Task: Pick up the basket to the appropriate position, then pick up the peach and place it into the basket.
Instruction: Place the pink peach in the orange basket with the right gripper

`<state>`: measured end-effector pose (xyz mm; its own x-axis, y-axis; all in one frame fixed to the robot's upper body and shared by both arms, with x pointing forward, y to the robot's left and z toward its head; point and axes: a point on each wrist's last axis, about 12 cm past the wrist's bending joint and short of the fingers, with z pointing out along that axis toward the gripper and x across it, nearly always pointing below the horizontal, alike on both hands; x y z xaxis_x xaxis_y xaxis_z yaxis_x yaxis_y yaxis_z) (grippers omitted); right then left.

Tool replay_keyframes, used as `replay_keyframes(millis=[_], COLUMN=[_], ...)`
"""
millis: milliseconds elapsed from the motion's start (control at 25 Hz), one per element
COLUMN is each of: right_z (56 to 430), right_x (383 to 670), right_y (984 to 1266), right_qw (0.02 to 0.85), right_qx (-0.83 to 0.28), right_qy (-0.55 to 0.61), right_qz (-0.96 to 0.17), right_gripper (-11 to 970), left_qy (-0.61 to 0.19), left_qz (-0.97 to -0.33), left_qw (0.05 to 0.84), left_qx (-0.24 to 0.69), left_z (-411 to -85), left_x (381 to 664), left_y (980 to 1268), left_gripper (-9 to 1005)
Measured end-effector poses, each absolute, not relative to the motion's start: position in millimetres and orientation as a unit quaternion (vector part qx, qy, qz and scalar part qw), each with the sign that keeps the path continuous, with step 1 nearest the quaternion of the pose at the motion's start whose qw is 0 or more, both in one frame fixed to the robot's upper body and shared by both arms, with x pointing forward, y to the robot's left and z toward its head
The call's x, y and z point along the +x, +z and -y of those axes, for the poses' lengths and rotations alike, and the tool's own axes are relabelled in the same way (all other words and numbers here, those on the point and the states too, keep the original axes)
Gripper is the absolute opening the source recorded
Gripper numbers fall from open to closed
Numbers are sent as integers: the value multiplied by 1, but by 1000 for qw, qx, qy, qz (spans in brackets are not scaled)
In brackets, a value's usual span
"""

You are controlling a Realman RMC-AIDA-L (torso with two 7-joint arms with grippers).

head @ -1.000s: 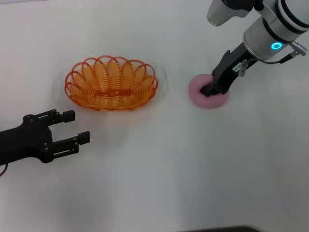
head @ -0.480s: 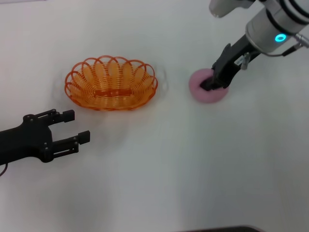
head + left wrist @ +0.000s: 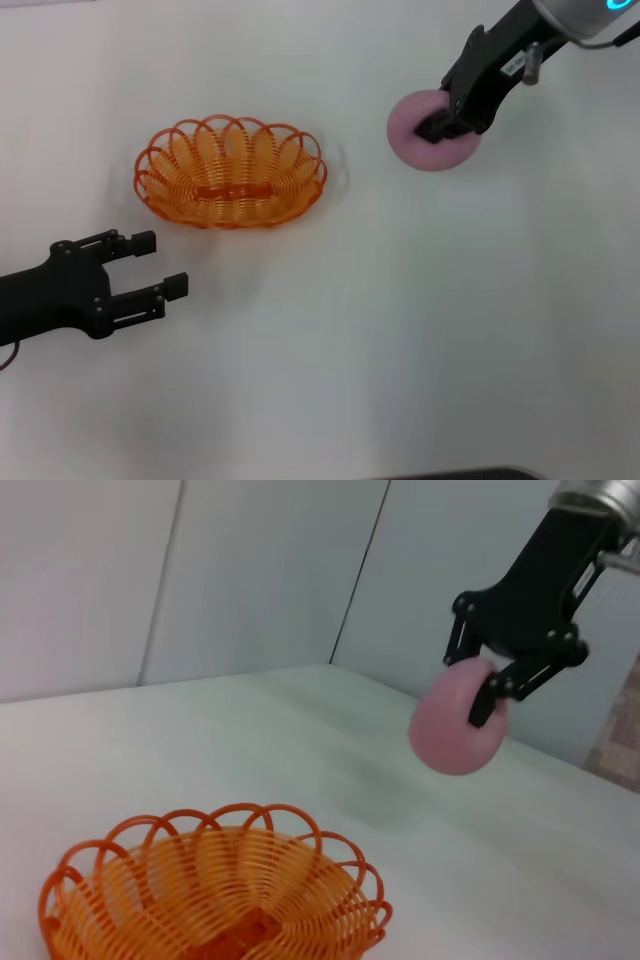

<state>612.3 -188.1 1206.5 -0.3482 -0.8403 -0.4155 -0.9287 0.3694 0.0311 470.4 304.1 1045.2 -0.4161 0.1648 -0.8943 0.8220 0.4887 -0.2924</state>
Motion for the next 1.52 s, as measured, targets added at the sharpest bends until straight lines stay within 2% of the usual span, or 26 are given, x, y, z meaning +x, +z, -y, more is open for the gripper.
replay_keyframes(millis=[600,920,1280,1520], right_z=[183,175,160,147], right_x=[612,616,624,628], right_y=[1208,1205,1187,1167], right_qw=[168,206,258,323], right_qx=[-558,-559,-559,-554], right_qy=[133,160,208,267], right_qz=[-802,-787,-760,-719], right_gripper=[184,184,184,185], left_qy=[-381,-380,-379,-378], left_qz=[-750,-751,-752,-751], left_qw=[430,431,430,431], left_qx=[327,326,325,327], left_z=[-304,-303,-303,-302], left_x=[472,473,474,475], left_y=[1045,1045,1044,1044], left_gripper=[750,751,751,750])
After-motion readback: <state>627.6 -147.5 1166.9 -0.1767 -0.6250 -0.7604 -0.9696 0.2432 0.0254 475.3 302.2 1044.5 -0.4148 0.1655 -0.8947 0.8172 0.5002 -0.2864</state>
